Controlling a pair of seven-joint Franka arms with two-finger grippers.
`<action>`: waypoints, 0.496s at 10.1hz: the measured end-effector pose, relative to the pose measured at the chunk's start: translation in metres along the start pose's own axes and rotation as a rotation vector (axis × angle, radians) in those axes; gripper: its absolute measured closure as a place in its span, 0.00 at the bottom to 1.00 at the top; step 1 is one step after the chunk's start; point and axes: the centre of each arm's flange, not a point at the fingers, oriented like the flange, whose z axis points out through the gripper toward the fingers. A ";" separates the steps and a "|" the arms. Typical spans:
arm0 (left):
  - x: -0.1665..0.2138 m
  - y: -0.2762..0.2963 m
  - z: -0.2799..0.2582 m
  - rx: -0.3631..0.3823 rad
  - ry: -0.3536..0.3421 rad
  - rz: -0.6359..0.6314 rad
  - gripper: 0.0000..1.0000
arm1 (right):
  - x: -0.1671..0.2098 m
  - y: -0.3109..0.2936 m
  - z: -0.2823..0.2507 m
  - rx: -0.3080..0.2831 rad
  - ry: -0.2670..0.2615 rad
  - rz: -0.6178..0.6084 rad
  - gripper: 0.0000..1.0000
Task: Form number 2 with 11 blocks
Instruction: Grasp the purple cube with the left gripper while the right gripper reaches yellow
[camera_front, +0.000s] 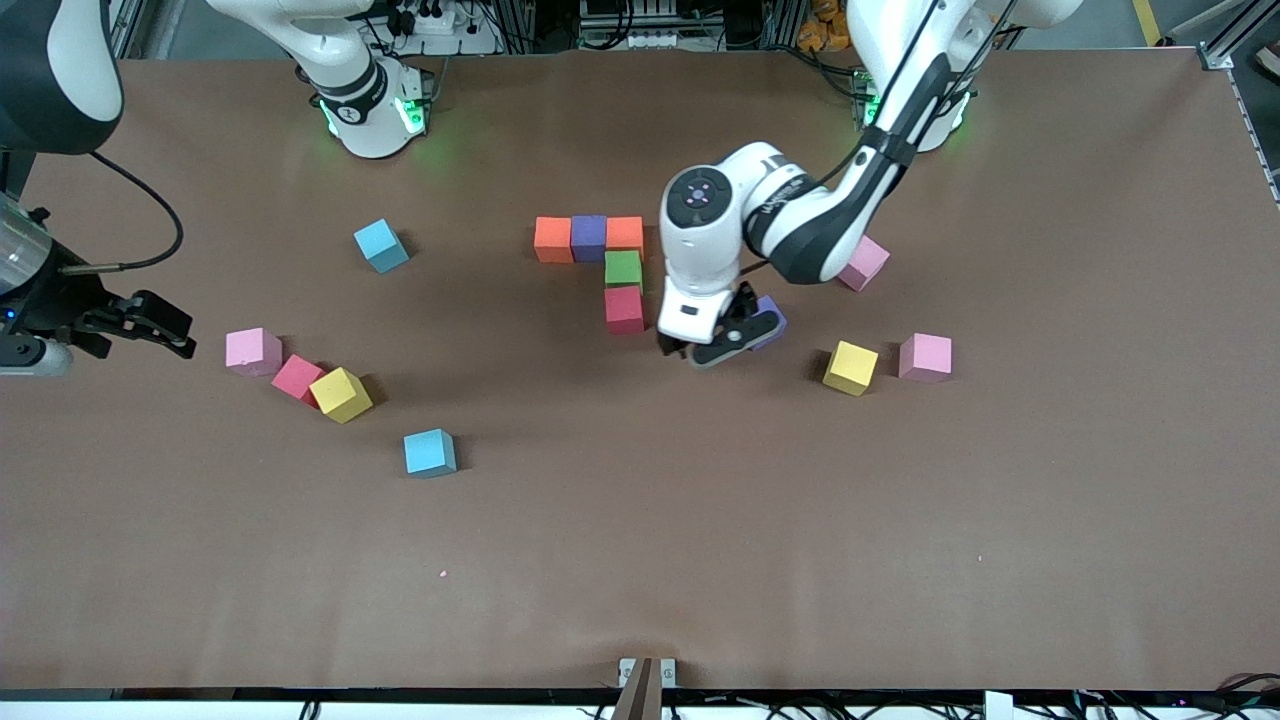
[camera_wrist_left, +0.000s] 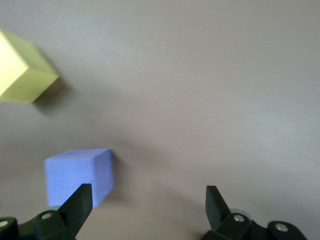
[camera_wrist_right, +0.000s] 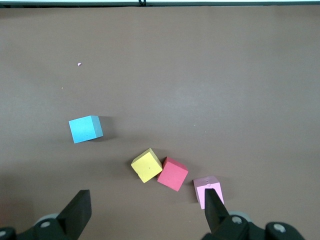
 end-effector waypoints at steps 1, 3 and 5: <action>-0.012 -0.015 0.017 -0.007 -0.006 0.000 0.00 | -0.001 0.008 -0.001 -0.002 -0.012 -0.005 0.00; -0.024 -0.054 0.038 -0.032 -0.009 -0.012 0.00 | -0.005 0.032 -0.003 -0.005 -0.033 -0.009 0.00; -0.011 -0.081 0.046 -0.027 -0.013 -0.048 0.00 | -0.003 0.032 -0.009 -0.005 -0.024 -0.012 0.00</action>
